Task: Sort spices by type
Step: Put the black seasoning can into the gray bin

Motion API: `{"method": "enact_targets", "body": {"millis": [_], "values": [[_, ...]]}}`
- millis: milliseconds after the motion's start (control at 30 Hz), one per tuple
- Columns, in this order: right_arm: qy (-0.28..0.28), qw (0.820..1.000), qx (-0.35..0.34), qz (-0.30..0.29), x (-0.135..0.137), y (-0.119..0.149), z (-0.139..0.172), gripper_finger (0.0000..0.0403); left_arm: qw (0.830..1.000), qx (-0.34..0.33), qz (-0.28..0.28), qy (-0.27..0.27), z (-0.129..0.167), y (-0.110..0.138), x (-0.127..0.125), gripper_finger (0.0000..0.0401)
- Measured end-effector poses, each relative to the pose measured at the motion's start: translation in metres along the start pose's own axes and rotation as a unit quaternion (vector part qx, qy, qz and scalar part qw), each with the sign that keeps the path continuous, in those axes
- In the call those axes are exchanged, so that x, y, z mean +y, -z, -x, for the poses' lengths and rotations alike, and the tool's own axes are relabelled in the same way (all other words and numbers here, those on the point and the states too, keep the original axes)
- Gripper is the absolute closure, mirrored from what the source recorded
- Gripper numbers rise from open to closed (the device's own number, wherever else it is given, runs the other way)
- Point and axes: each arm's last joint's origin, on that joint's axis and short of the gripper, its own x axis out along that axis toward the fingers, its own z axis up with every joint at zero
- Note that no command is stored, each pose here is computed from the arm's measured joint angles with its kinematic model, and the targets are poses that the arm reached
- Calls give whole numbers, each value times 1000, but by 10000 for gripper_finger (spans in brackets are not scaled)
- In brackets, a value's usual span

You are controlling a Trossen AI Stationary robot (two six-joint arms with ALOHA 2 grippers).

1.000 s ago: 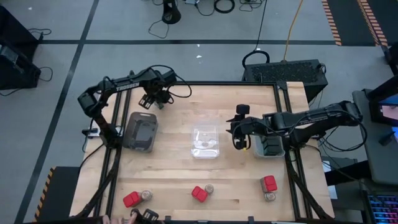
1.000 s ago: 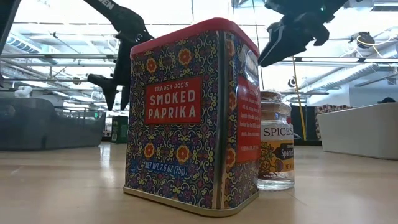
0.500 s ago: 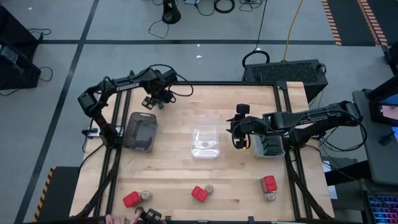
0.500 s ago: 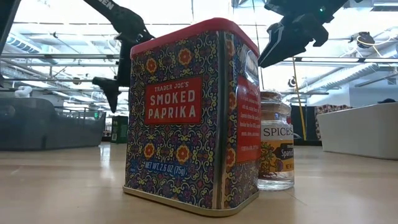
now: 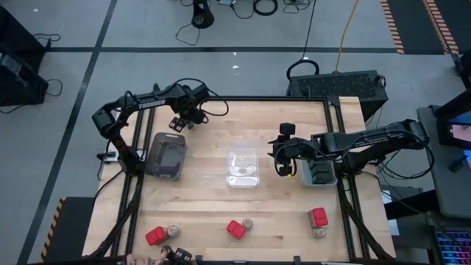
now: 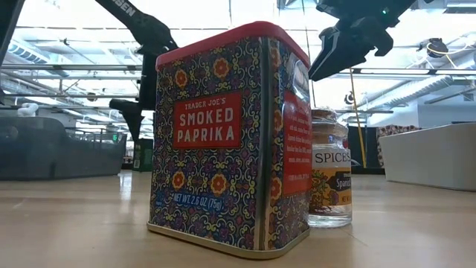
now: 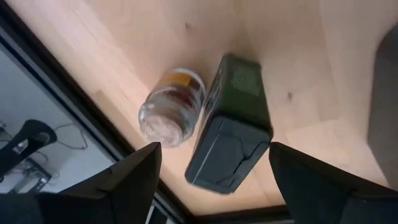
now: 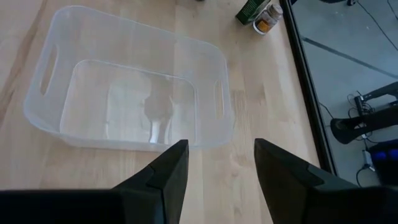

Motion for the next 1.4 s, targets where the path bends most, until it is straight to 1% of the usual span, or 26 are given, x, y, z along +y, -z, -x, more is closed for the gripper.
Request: {"method": "enact_targets", "body": {"millis": [167,300,667,833,967,1300,1400], "values": [[0,1000,0,1,0,0,0,238,1000,1,0,5,0,0,-1,97],[0,1000,0,5,0,0,0,238,1000,-6,11,11,0,0,-2,99],[0,1000,0,5,0,0,0,238,1000,-12,12,14,-1,0,-2,139],[0,1000,0,5,0,0,0,238,999,-2,17,34,-13,-4,0,141],[0,1000,0,5,0,0,0,238,999,10,16,38,-22,-8,2,141],[1,1000,-5,9,0,-1,0,238,999,26,16,32,-20,-6,2,142],[2,1000,-6,8,0,-1,0,238,999,26,14,32,-20,-7,1,153]]}}
